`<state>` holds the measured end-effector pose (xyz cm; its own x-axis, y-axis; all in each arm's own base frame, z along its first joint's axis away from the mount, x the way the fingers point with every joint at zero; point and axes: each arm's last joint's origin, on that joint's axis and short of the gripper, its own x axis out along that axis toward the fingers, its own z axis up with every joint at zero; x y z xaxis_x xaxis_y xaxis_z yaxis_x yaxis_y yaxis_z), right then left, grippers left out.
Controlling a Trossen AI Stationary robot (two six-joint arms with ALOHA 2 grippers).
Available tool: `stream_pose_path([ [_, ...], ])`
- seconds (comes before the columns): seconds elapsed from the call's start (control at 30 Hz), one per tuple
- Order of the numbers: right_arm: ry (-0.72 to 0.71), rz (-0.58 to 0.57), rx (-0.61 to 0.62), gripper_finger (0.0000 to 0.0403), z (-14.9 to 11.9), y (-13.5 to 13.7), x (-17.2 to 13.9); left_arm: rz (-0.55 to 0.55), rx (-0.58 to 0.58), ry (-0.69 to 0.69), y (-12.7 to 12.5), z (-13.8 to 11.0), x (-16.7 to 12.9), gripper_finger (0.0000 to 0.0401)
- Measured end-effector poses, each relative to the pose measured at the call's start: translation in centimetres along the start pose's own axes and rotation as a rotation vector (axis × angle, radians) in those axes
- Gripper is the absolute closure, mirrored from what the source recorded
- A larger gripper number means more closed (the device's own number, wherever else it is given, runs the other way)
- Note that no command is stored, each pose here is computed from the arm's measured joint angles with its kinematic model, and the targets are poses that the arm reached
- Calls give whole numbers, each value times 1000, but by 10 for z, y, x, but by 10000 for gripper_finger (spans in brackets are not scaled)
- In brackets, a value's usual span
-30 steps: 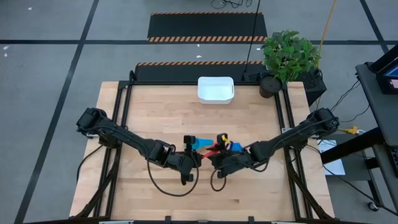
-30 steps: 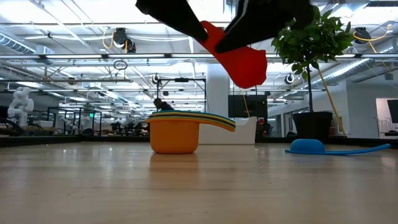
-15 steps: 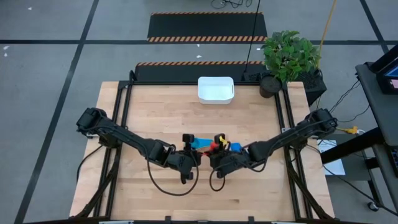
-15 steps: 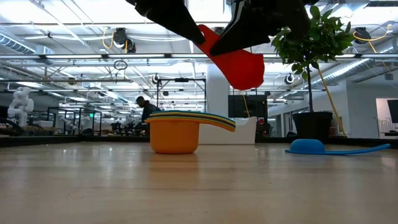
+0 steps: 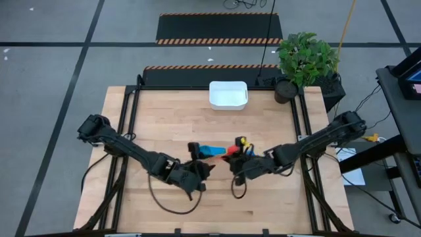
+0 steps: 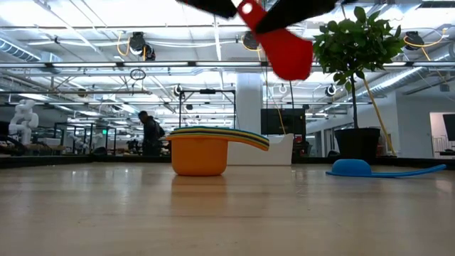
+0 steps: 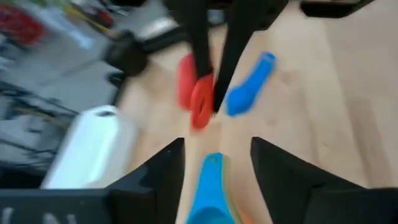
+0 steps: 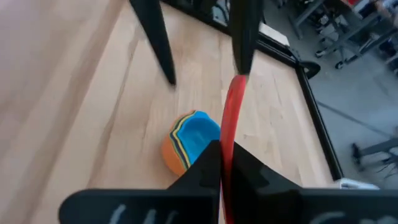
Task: Nest measuring cups in basket
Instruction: Stack the red measuring cup into the light blue measuring cup
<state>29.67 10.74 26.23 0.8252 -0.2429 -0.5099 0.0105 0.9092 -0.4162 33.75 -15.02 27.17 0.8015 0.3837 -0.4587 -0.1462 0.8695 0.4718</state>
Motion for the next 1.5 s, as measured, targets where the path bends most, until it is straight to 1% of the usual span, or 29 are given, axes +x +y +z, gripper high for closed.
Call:
stream_pose_path([
  [0.1,-46,30,79,402,4,-10,-19,77,-47,-39,6,6,-16,185],
  [0.2,-128,78,132,402,4,-14,-35,96,-106,-69,11,10,-28,172],
  [0.3,-228,93,149,402,0,-14,-46,94,-121,-90,14,13,-38,170],
  [0.37,-312,91,169,402,-2,-15,-51,104,-118,-87,13,11,-38,173],
  [0.47,-453,73,235,402,-6,-18,-56,172,-109,-70,12,3,-34,178],
  [0.6,-631,43,308,401,-15,-18,-57,194,-163,-108,11,-4,-24,182],
  [0.7,-726,22,328,401,-21,-18,-59,180,-280,-190,13,-2,-16,182],
  [0.77,-789,29,343,401,-24,-19,-61,138,-339,-249,16,-2,-11,182],
  [0.83,-860,50,364,401,-25,-20,-64,76,-344,-298,15,-5,-4,180],
  [0.9,-937,99,374,401,-24,-21,-68,22,-335,-346,15,-9,0,175],
  [1.0,-1041,183,385,401,-22,-21,-74,-80,-378,-470,16,-9,1,163],
  [1.1,-1090,235,397,401,-21,-22,-78,-160,-417,-579,15,-9,4,152],
  [1.17,-1101,242,403,401,-21,-22,-78,-168,-412,-611,10,-8,9,147],
  [1.33,-1136,235,420,401,-19,-24,-81,-130,-322,-645,-9,-6,30,144],
  [1.5,-1175,249,417,401,-18,-26,-84,-77,-334,-707,-14,1,42,144],
])
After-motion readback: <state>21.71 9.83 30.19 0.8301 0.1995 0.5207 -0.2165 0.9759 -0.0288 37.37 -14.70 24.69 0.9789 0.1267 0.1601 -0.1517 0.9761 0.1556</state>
